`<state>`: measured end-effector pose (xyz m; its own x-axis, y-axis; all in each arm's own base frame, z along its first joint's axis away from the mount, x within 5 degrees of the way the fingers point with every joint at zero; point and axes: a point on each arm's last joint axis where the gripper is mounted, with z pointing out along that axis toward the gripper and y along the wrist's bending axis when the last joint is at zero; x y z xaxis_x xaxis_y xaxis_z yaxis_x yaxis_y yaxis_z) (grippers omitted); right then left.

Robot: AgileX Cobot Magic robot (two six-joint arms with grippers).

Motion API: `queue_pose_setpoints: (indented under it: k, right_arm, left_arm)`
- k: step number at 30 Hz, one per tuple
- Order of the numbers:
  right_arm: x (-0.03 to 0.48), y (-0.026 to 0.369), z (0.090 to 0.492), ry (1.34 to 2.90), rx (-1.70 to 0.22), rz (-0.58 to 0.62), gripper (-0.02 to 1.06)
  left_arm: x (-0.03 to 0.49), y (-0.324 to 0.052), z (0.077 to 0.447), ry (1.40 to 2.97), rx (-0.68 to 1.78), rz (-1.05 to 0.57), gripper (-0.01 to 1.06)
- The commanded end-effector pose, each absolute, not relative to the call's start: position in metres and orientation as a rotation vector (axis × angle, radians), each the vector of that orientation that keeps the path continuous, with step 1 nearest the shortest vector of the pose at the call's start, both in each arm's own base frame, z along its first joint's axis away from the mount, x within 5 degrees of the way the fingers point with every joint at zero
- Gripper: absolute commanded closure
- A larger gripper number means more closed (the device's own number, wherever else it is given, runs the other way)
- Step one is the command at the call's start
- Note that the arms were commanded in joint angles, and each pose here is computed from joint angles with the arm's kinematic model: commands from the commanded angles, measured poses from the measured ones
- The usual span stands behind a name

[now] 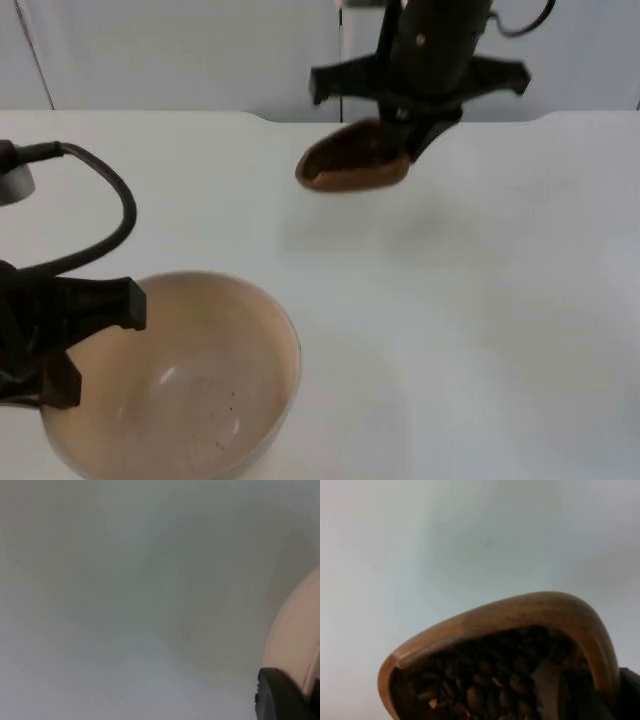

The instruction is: Pick up the bowl with the left hand and pour the coffee beans from the cup into the bowl with the right hand.

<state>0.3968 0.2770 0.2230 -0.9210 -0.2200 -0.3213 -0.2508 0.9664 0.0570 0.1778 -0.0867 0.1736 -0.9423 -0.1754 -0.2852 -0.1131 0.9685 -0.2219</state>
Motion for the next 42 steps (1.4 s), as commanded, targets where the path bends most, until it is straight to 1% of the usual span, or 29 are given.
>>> queue_pose_setpoints:
  k: [1,2,6,7,9,13,19,20,26,35,42]
  right_arm:
    - [0.392,0.269,0.252,2.742,-0.442,0.154,1.04]
    - [0.392,0.269,0.252,2.742,-0.442,0.154,1.04]
    - [0.379,0.263,0.286,2.680,-0.585,0.182,1.04]
    - [0.379,0.263,0.286,2.680,-0.585,0.182,1.04]
    - [0.372,0.262,0.299,2.669,-0.629,0.205,1.04]
    - [0.357,0.267,0.313,2.644,-0.724,0.214,1.04]
    - [0.337,0.290,0.320,2.591,-0.866,0.220,1.04]
    - [0.337,0.290,0.320,2.591,-0.866,0.220,1.04]
    - [0.317,0.311,0.333,2.501,-0.980,0.226,1.04]
    - [0.299,0.325,0.338,2.460,-1.057,0.240,1.04]
    - [0.286,0.337,0.338,2.410,-1.133,0.187,1.04]
  left_arm:
    - [0.183,-0.089,0.173,2.806,-0.223,-0.306,1.05]
    - [0.183,-0.089,0.173,2.806,-0.223,-0.306,1.05]
    - [0.184,-0.090,0.174,2.801,-0.214,-0.307,1.05]
    - [0.184,-0.090,0.174,2.801,-0.214,-0.307,1.05]
    - [0.184,-0.090,0.174,2.801,-0.214,-0.307,1.05]
    - [0.182,-0.089,0.173,2.818,-0.214,-0.298,1.05]
    - [0.180,-0.088,0.172,2.842,-0.210,-0.280,1.05]
    - [0.180,-0.088,0.172,2.842,-0.210,-0.280,1.05]
    - [0.181,-0.088,0.172,2.835,-0.201,-0.277,1.05]
    - [0.183,-0.088,0.173,2.812,-0.188,-0.281,1.05]
    - [0.182,-0.088,0.173,2.819,-0.185,-0.274,1.05]
